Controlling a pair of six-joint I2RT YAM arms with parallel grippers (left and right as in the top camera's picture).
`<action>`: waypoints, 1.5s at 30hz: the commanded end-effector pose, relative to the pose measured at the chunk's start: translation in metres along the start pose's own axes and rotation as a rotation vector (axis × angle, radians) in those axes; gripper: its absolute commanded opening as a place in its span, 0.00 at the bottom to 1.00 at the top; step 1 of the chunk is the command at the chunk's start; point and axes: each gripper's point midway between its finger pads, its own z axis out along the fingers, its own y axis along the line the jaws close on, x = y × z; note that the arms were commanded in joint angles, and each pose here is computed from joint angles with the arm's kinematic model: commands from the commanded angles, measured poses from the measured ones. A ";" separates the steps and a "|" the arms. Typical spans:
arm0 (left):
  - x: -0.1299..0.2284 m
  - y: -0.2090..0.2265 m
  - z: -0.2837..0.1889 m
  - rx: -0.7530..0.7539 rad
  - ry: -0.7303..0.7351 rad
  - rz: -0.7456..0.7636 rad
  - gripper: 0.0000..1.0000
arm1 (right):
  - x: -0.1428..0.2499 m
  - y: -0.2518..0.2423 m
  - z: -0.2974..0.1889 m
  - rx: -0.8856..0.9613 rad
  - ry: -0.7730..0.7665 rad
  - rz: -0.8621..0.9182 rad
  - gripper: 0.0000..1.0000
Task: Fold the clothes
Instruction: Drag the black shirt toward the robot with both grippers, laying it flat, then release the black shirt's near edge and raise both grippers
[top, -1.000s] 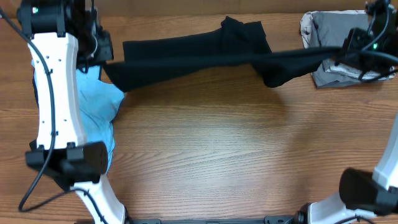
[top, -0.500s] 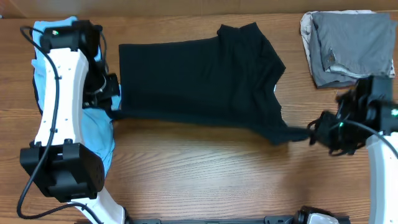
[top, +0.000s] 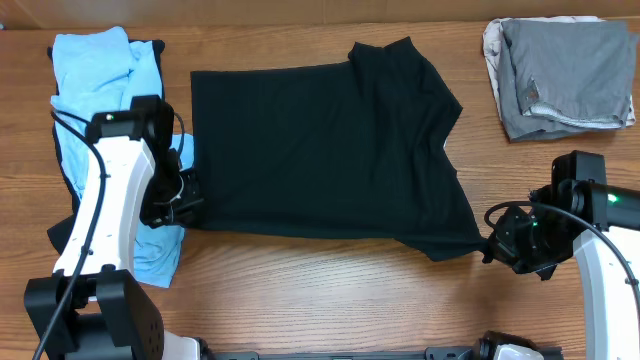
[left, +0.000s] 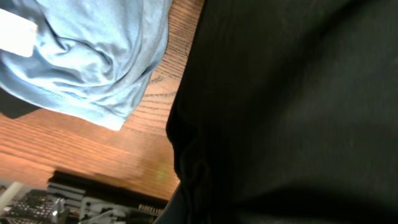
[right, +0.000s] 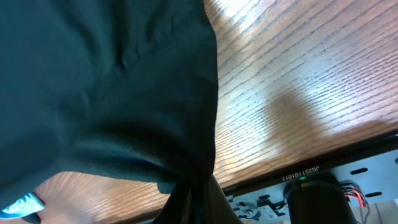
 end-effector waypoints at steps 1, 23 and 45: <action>0.001 0.004 0.011 0.003 -0.010 -0.062 0.04 | -0.008 0.004 -0.002 -0.028 -0.046 0.009 0.04; -0.092 0.001 0.028 -0.029 -0.356 -0.129 0.04 | -0.108 0.100 0.079 -0.107 -0.202 -0.311 0.04; -0.145 -0.013 0.082 -0.001 -0.391 -0.169 0.04 | -0.144 0.121 0.075 -0.152 -0.350 -0.421 0.04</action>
